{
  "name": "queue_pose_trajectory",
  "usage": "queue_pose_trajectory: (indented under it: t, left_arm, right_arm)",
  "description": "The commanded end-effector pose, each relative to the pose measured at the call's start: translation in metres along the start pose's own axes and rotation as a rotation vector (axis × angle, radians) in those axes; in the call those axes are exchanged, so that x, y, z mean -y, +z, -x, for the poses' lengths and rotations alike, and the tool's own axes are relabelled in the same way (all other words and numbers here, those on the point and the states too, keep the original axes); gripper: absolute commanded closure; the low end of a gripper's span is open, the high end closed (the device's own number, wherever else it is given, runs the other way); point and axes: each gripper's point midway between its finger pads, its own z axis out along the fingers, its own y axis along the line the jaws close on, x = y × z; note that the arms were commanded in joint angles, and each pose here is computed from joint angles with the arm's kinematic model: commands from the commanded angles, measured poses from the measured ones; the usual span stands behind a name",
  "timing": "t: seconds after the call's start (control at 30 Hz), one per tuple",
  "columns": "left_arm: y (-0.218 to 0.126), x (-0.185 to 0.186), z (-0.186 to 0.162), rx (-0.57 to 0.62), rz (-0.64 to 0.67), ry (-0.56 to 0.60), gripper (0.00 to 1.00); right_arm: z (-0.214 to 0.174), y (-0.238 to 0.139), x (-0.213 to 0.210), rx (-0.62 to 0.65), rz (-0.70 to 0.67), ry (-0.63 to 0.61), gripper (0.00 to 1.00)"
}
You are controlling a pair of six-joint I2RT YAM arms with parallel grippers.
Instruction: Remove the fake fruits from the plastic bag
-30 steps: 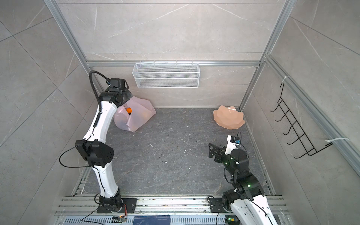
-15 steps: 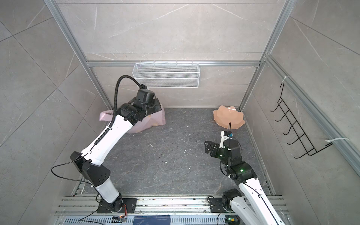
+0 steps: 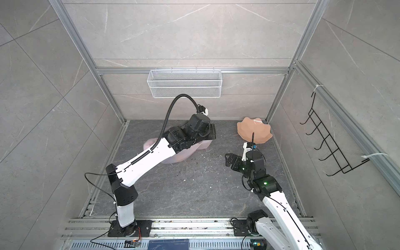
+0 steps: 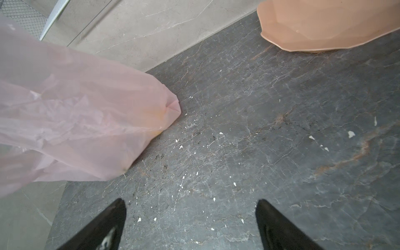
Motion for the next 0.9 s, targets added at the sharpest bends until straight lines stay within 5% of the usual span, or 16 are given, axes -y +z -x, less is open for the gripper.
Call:
queue_pose_trajectory:
  t: [0.0,0.33,0.57,0.63,0.87]
  left_arm:
    - [-0.024,0.012,0.025,0.025,-0.053,0.056,0.64]
    - [-0.142,0.012,0.025,0.072,-0.018,0.270,0.16]
    - [-0.191,-0.073,-0.005,0.081,0.211,0.236,0.09]
    - [-0.202,-0.107,-0.013,0.092,0.321,0.209,0.01]
    - [-0.189,-0.184,-0.039,-0.032,0.591,0.116,0.00]
  right_arm:
    - [0.008,-0.005,-0.005,0.029,0.010,0.005,0.05]
    - [0.016,-0.017,-0.040,0.036,0.143,-0.125,0.05]
    - [0.008,-0.008,-0.085,0.015,0.220,-0.212,0.05]
    - [0.004,-0.003,-0.094,0.008,0.223,-0.230,0.04]
    - [-0.005,0.011,-0.113,-0.018,0.204,-0.268,0.04]
